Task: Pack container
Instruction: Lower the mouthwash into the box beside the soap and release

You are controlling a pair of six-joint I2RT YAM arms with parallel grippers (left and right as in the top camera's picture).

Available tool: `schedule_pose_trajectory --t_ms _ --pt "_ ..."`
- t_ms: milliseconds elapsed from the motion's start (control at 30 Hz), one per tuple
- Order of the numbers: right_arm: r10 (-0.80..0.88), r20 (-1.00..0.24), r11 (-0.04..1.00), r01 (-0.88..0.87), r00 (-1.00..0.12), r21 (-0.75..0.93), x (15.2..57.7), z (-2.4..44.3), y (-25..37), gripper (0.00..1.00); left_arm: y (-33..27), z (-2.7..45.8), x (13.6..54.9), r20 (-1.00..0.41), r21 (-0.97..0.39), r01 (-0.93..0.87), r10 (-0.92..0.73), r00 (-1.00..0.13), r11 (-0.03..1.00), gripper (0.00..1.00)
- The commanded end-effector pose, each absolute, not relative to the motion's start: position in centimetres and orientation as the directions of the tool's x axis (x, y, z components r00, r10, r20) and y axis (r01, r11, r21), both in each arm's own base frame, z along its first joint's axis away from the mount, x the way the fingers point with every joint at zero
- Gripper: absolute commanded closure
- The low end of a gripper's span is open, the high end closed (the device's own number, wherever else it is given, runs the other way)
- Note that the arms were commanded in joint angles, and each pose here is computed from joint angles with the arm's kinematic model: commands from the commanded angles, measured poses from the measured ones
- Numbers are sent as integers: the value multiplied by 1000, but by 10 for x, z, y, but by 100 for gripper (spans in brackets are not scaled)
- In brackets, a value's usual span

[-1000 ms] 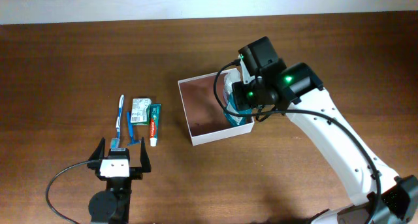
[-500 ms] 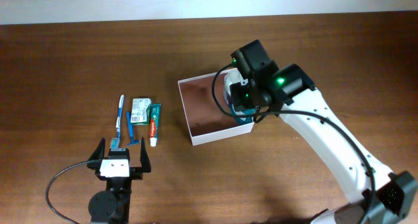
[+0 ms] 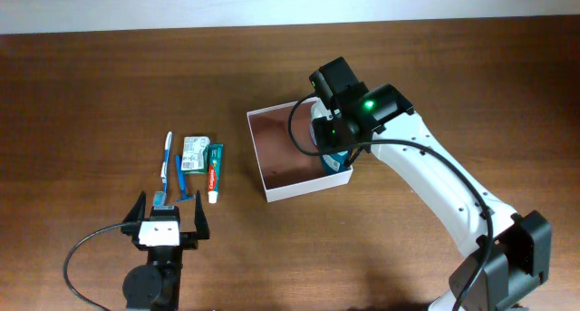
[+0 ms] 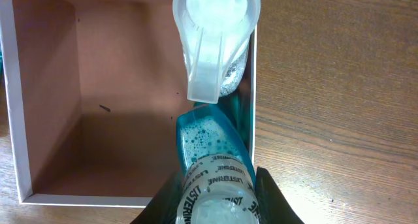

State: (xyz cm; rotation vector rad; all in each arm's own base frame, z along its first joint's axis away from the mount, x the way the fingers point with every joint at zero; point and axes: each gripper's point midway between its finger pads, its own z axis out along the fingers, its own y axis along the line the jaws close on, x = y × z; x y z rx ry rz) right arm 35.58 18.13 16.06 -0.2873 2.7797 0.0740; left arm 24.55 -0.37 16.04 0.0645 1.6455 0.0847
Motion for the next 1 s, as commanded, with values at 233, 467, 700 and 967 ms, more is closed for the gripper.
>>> schedule_pose_trajectory --t_ms 233,467,700,967 --pt "-189 -347 980 -197 -919 -10 360 156 182 73 -4 159 246 -992 106 -3 106 -73 994 0" --pt "-189 -344 980 -198 -919 -11 360 155 182 65 -4 159 246 -992 106 -3 106 -73 994 1" --pt "-189 -345 980 -198 -919 -10 360 155 182 58 -4 159 246 -992 106 -3 106 -73 994 1" --pt "-217 -408 967 -251 -887 32 359 188 189 50 -4 159 246 -992 106 -3 106 -73 994 1"
